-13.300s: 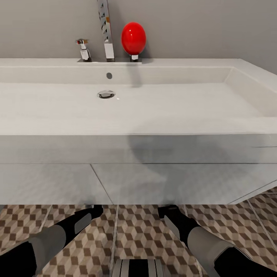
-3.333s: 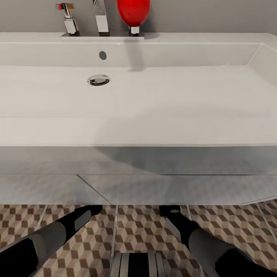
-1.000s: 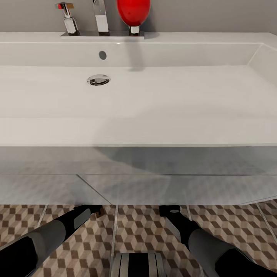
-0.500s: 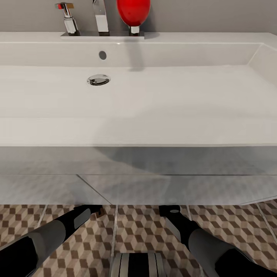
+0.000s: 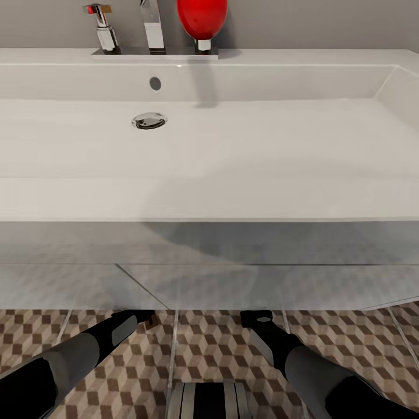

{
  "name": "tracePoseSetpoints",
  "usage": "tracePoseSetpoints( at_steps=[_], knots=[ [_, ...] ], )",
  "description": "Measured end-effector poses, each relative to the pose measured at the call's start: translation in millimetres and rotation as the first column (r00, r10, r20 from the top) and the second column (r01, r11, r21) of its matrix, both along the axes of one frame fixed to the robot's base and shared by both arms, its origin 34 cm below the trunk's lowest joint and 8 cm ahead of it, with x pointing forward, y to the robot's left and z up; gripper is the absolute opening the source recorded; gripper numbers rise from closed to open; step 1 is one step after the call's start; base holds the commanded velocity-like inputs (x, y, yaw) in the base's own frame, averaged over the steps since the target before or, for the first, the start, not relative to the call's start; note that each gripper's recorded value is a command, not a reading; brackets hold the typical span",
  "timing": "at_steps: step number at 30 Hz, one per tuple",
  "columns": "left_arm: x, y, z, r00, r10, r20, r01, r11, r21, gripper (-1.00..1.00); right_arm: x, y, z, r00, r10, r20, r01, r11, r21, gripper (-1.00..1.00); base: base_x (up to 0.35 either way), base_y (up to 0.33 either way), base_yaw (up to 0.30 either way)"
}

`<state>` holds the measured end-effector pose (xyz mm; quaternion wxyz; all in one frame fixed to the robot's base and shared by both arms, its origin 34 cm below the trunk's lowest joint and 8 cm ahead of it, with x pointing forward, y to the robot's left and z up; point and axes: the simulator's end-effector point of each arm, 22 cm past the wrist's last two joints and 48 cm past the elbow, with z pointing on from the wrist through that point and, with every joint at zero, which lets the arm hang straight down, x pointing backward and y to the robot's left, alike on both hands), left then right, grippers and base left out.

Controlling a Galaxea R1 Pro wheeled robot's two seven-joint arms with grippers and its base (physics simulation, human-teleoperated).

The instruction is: Take the four mousetraps from the cabinet in the bathroom and place them on the bathroom floor. Make sure all four end up on the same floor surface, and ensure that at least two of them are either under or directly next to the same bathroom sink.

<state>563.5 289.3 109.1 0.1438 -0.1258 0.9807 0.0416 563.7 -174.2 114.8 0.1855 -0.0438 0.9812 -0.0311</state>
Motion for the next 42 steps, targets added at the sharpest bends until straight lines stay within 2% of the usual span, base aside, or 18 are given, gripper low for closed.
tracePoseSetpoints(
  at_steps=[42],
  knots=[
    [0.1, 1.0, 0.1, 1.000, -0.006, 0.000, 0.006, 1.000, 0.005, 1.00, 0.1, -1.9, -0.1, 1.000, 0.000, 0.000, 0.000, 1.000, -0.002, -1.00, 0.000, 0.000, 0.000]
  ],
)
